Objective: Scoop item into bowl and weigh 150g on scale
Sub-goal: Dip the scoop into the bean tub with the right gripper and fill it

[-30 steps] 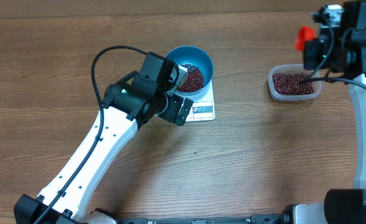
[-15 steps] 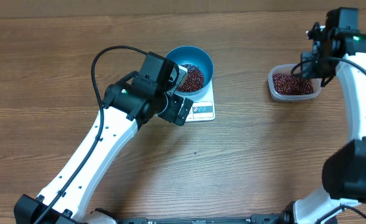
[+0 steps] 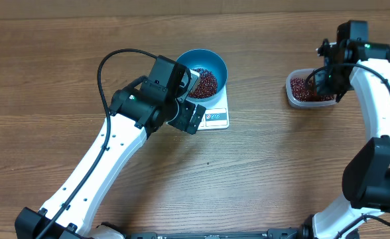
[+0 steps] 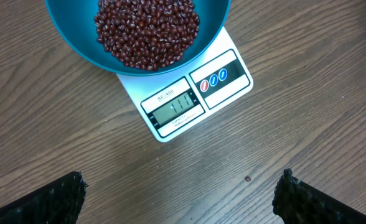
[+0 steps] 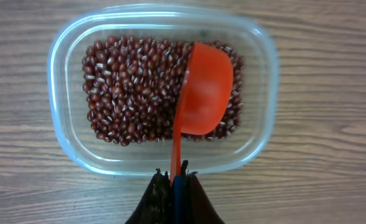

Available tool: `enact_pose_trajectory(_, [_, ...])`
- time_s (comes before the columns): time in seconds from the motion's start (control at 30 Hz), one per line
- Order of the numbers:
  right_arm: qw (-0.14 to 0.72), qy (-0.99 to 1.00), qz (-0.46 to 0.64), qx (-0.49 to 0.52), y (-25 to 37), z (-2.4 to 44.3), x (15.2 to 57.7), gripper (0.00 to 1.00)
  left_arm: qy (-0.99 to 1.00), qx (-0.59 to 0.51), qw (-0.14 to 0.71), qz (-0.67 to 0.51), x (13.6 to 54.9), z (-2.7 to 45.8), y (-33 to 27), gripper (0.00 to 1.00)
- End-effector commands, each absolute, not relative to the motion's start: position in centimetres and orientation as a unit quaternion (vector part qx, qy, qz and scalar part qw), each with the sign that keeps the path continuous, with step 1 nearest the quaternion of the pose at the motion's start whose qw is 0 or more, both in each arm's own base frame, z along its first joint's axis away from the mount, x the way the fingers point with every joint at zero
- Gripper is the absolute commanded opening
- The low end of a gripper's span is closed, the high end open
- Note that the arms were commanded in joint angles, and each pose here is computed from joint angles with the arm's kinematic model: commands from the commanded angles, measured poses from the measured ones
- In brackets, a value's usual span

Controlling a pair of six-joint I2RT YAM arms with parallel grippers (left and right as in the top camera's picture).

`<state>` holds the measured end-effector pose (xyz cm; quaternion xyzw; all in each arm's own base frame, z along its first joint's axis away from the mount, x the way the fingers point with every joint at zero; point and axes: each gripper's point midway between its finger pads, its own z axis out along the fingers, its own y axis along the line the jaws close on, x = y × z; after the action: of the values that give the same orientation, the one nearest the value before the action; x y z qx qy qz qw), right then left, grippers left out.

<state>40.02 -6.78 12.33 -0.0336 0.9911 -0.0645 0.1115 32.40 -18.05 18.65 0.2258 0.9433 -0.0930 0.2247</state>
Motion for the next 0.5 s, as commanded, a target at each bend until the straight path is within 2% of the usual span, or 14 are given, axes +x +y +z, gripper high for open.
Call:
enact_pose_trajectory(0.0, [0.105,0.991,-0.058,-0.053,-5.8,11.0,39.9,0.04,0.941,0.221,0.235,-0.099,32.3,19.4,-17.9,1.0])
enact_pose_trajectory(0.47, [0.113,0.99,-0.006,-0.089,-2.0,9.7,40.1,0.03,0.941,0.221,0.235,-0.099,32.3,19.4,-17.9,1.0])
